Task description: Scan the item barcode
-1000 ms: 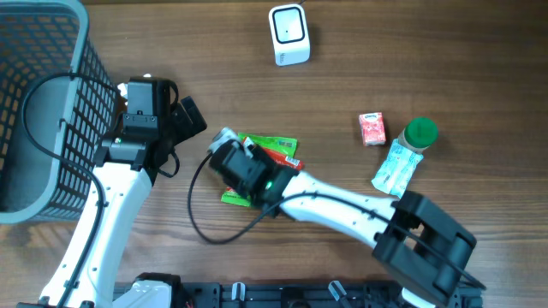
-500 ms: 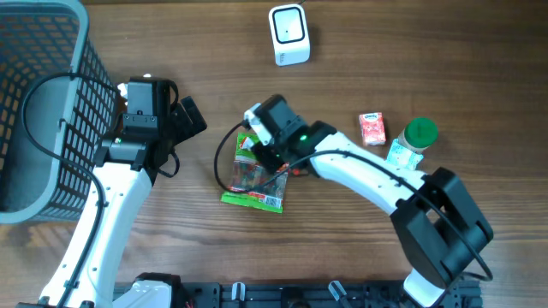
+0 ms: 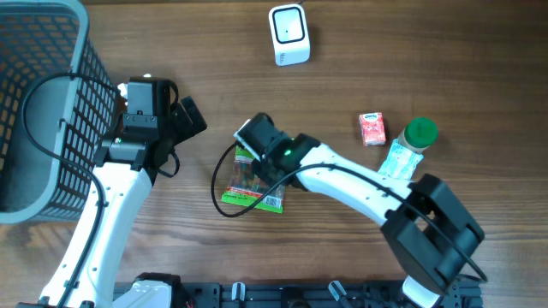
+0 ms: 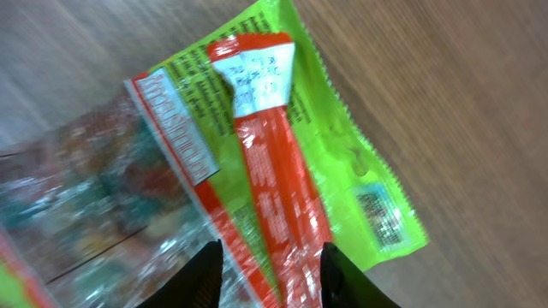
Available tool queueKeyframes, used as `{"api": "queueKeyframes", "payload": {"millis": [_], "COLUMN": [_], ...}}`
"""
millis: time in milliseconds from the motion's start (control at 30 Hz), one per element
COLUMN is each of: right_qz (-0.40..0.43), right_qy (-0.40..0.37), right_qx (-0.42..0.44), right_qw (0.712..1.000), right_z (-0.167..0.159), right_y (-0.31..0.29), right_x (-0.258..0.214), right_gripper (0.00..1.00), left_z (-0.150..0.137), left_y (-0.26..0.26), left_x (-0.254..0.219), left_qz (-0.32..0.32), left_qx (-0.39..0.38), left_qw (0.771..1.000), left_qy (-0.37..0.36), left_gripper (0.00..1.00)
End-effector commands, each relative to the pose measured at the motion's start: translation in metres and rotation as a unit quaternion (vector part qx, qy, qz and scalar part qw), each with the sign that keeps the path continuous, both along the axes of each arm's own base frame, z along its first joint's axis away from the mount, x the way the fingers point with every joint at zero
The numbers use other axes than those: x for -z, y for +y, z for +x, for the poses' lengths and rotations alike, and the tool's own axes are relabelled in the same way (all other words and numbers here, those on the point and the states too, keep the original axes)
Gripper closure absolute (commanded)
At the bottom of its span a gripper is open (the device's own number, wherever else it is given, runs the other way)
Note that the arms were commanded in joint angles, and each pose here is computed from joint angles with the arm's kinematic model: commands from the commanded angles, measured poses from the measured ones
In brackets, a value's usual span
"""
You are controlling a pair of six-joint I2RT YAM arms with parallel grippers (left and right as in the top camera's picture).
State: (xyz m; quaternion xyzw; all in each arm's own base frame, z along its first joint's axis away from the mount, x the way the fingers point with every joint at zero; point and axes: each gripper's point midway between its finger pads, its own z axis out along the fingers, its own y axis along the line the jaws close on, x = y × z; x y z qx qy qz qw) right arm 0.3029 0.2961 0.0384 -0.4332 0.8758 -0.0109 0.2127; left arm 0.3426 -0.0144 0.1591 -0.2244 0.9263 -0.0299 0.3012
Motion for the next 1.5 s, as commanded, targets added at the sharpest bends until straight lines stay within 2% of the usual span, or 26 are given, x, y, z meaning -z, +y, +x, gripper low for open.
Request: {"api": "queueKeyframes", "payload": {"millis": [0,300,333,467,633,767,867,1000,1100,1267,1333,1467], "right_qz": [-0.054,-0.064,-0.064,-0.043,0.056,0.193,0.271,0.32,0.325,0.306,0.292,0.266], "right_qy": [-0.026,-0.015,-0.015,-0.023,-0.016,0.089,0.201,0.298,0.344,0.344,0.325,0.3], "right_qx": [-0.007,-0.01,-0.01,0.006,0.003,0.015,0.045,0.059,0.062,0.089,0.102,0.122], "right_qw": [0.998,0.998,0.998,0.999,0.998,0.977,0.94,0.898,0.879,0.883,0.894,0.908], "right_z": [0.01,0.011,0.011,0.015,0.008,-0.012,-0.023,-0.033,-0.039,-0.031,-0.024,-0.016], "right_y": [-0.01,-0.008,-0.008,-0.003,0.02,0.042,0.044,0.042,0.041,0.03,0.025,0.015], "right_x": [0.016,0.043,0.043,0.033,-0.019,-0.046,-0.048,-0.038,-0.021,0.0,0.006,0.015], "right_gripper": [0.62,0.62,0.64,0.81,0.84,0.88,0.91,0.9,0.9,0.88,0.82,0.76], "left_z": [0.002,0.002,0.002,0.002,0.002,0.002,0.002,0.002,0.002,0.002,0.002,0.002], "left_y": [0.004,0.004,0.004,0.004,0.004,0.004,0.004,0.004,0.004,0.004,0.004,0.004], "left_x": [-0.003,-0.003,-0.003,-0.003,-0.003,-0.003,-0.003,-0.003,-0.003,-0.003,-0.003,-0.003], "left_qz": [0.004,0.004,0.004,0.004,0.004,0.004,0.004,0.004,0.004,0.004,0.004,0.004], "left_qx": [-0.005,-0.005,-0.005,-0.005,-0.005,-0.005,-0.005,-0.005,-0.005,-0.005,-0.005,-0.005], "left_qw": [1.0,1.0,1.0,1.0,1.0,1.0,1.0,1.0,1.0,1.0,1.0,1.0], "left_qy": [-0.004,-0.004,-0.004,-0.004,-0.004,-0.004,-0.004,-0.004,-0.004,-0.004,-0.004,-0.004], "left_gripper": [0.0,0.0,0.0,0.0,0.0,0.0,0.0,0.0,0.0,0.0,0.0,0.0]}}
